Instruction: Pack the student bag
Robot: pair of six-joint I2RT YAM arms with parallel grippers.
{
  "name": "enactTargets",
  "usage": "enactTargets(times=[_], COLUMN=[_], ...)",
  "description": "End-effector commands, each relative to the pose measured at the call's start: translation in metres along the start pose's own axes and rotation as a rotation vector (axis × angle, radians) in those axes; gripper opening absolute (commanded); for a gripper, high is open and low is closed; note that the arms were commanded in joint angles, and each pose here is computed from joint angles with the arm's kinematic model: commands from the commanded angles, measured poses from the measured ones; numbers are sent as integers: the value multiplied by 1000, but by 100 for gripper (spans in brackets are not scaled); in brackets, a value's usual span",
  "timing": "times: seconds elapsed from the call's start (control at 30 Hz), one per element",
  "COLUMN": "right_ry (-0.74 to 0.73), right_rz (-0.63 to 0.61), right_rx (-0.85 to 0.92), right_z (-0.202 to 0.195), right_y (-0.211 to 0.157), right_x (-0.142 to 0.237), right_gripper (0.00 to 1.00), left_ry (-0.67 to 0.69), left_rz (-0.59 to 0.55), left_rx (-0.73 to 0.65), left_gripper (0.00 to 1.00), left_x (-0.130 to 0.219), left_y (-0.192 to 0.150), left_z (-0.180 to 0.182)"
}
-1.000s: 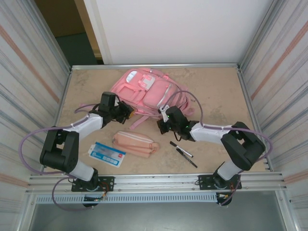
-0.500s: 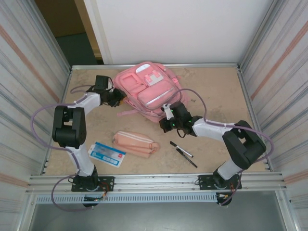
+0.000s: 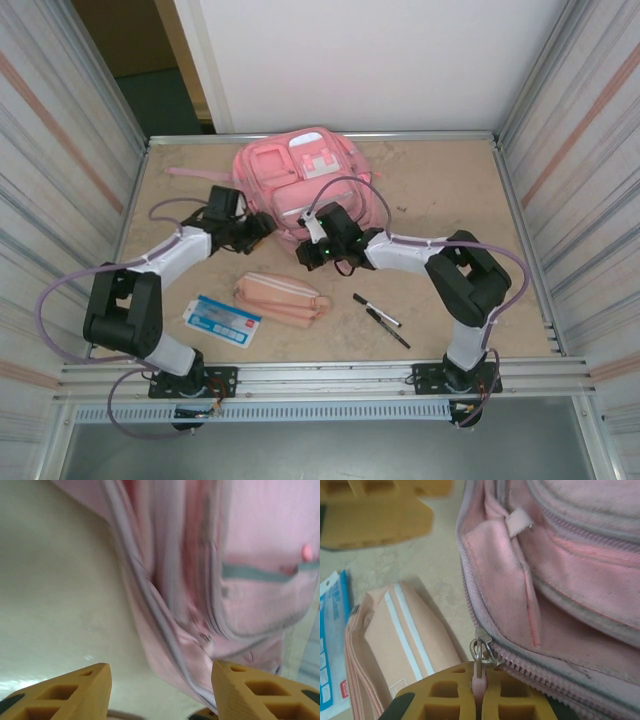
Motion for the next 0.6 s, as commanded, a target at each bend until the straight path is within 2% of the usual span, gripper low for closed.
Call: enactTargets(times=[0.0, 0.07, 0.13, 0.23, 0.3, 0.57], right_ry=[90, 81, 67, 44, 26, -75], right_rz=[-38, -36, -36, -23, 17, 147], right_rx=[41, 48, 42, 15, -2, -131], right_z=[27, 29, 28, 18, 6, -60], right_y=[16, 15, 14, 7, 0, -43], right_x=[-2, -4, -2, 5, 13, 53], right_gripper=[0, 0, 0, 0, 0, 0], left_ry=[4, 14, 10, 37, 59, 77], left_rz=[-74, -61, -51, -81, -100, -141], left_rx=[-6, 17, 56, 44, 13, -82], left_gripper=[55, 54, 46, 15, 1, 0], left_x=[-8, -20, -31, -35, -31, 3], left_y=[2, -3, -3, 3, 11, 62], left_z=[-13, -11, -6, 1, 5, 17])
Point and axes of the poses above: each hand's point on the last joint's axis, 136 mm out from that joint toward the fingers, its own x axis back along the fingers, its own z axis along the line the jaws close on, y = z × x, the point moved 3 cm from there along x, back along the fingers, and after that the axes turned 6 degrees about x, right-handed, at the moved point
